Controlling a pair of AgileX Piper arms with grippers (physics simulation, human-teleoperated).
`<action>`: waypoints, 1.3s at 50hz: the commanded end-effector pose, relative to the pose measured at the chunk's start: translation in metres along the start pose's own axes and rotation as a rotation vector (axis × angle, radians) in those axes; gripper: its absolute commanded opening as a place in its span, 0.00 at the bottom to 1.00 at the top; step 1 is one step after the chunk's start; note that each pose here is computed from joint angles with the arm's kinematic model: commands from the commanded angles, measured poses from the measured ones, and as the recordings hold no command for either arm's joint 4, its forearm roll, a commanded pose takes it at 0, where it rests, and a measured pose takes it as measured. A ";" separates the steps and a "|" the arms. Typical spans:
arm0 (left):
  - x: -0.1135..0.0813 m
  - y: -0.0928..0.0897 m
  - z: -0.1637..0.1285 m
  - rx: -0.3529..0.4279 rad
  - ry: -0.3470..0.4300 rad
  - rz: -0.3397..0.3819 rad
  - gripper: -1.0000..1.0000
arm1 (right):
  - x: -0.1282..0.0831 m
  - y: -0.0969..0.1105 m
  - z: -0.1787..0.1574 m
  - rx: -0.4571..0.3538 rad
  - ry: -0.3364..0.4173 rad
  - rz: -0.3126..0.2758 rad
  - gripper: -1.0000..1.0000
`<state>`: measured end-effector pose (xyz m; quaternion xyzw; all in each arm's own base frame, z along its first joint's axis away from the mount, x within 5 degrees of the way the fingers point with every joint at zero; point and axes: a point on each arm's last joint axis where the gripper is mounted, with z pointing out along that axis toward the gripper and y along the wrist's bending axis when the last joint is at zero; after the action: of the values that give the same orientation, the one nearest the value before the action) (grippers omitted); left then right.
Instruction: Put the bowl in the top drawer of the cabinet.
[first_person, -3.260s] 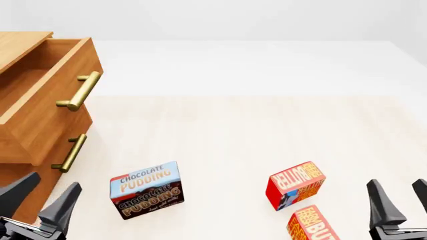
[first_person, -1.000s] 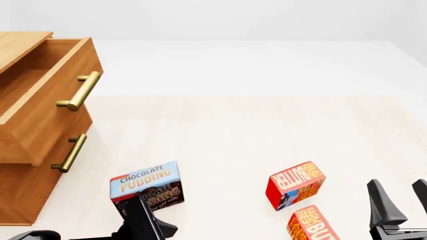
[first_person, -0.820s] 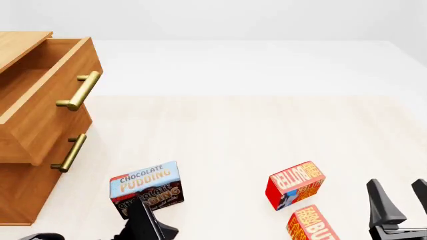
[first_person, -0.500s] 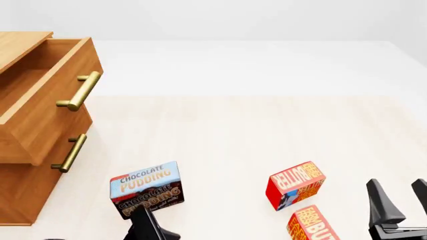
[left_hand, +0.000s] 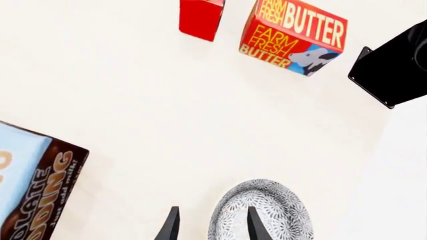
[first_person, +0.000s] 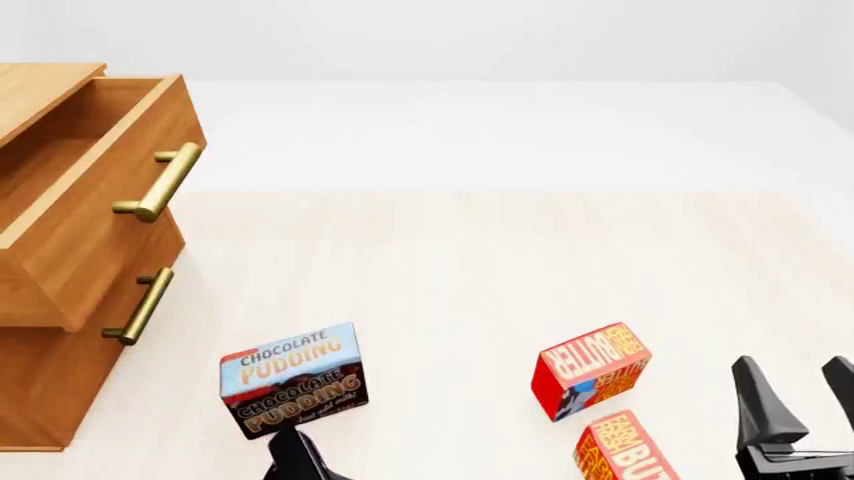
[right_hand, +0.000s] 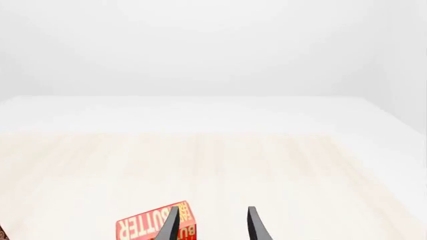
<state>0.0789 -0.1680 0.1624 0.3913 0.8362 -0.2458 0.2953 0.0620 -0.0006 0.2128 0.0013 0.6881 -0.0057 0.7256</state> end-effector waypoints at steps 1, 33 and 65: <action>0.006 0.000 0.006 0.004 0.002 -0.014 1.00 | 0.000 0.000 0.001 0.003 0.005 -0.002 1.00; 0.013 -0.001 0.017 0.016 0.001 -0.039 1.00 | 0.001 0.000 0.003 0.007 0.014 -0.006 1.00; 0.021 -0.005 0.028 0.041 0.000 -0.060 1.00 | 0.001 0.000 0.004 0.005 0.020 -0.011 1.00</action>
<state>0.0735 -0.1766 0.1320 0.3739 0.8426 -0.2667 0.2811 0.0654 -0.0010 0.2122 0.0004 0.6944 -0.0108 0.7195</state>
